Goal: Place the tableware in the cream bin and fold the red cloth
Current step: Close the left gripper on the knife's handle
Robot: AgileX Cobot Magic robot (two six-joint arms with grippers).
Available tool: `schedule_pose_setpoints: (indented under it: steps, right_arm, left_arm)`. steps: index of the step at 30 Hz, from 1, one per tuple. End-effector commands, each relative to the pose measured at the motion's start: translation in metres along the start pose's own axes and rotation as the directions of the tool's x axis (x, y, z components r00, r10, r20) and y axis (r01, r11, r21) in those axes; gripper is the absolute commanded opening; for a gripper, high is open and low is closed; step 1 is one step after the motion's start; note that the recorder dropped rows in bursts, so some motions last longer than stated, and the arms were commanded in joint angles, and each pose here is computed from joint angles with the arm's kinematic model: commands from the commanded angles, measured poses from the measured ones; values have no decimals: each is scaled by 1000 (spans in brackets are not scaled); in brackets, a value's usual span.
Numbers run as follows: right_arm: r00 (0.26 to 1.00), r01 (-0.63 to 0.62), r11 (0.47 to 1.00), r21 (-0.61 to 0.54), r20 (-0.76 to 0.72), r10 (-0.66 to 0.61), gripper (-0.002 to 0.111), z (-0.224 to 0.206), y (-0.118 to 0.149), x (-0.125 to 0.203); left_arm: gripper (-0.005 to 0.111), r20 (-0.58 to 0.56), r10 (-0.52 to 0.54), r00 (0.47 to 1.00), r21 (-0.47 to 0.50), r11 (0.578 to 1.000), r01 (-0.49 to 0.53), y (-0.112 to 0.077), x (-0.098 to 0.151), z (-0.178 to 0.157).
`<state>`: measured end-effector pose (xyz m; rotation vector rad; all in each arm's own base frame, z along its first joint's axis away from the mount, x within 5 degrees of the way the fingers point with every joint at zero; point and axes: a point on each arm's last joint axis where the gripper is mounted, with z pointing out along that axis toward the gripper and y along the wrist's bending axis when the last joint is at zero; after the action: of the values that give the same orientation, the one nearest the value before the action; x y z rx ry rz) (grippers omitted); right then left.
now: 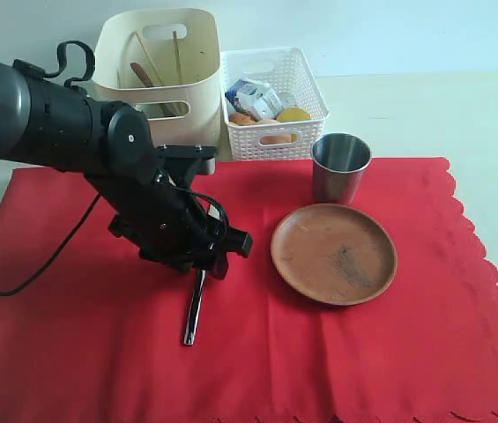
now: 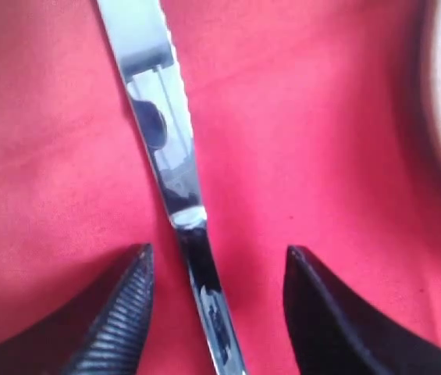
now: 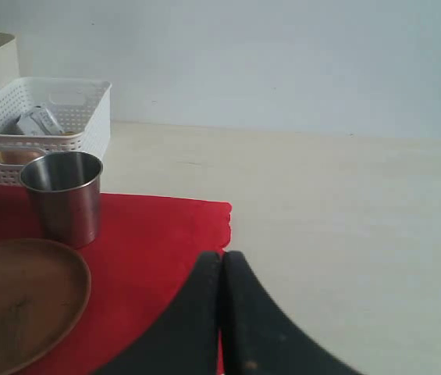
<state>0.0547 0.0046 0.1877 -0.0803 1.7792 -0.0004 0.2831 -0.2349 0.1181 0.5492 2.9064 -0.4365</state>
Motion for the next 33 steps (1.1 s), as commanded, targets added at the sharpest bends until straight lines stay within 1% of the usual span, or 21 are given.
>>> schedule_pose_setpoints:
  steps: [1,3,6,9,12,18,22,28,30,31,33]
  right_arm:
    - [1000,2,1000,8,12,-2,0,0,0,0]
    - [1000,2,1000,8,12,-2,0,0,0,0]
    - [1000,2,1000,8,12,-2,0,0,0,0]
    - [1000,2,1000,8,12,-2,0,0,0,0]
    - [1000,2,1000,8,12,-2,0,0,0,0]
    - [1000,2,1000,8,12,-2,0,0,0,0]
    - [1000,2,1000,8,12,-2,0,0,0,0]
    - [1000,2,1000,8,12,-2,0,0,0,0]
    - [1000,2,1000,8,12,-2,0,0,0,0]
    - [1000,2,1000,8,12,-2,0,0,0,0]
    - [1000,2,1000,8,12,-2,0,0,0,0]
  left_arm:
    - [48,-1,13,1000,-30,999,-13,1,-2,3]
    - [48,-11,-1,1000,-61,998,1,3,-2,2]
    - [48,-38,19,999,-110,994,-23,5,-4,-1]
    - [48,-58,39,998,-142,989,-46,1,-5,-4]
    - [48,-63,63,996,-148,986,-71,-7,-4,-4]
    - [48,-69,64,996,-148,986,-74,-18,0,2]
    - [48,-64,43,997,-149,987,-52,-18,0,4]
    - [48,-96,13,995,-160,987,-29,-14,3,17]
    - [46,-89,2,996,-160,987,-16,-14,3,17]
    - [43,-84,-2,996,-159,987,-12,-15,2,17]
    - [30,-77,-1,997,-157,988,-11,-15,2,17]
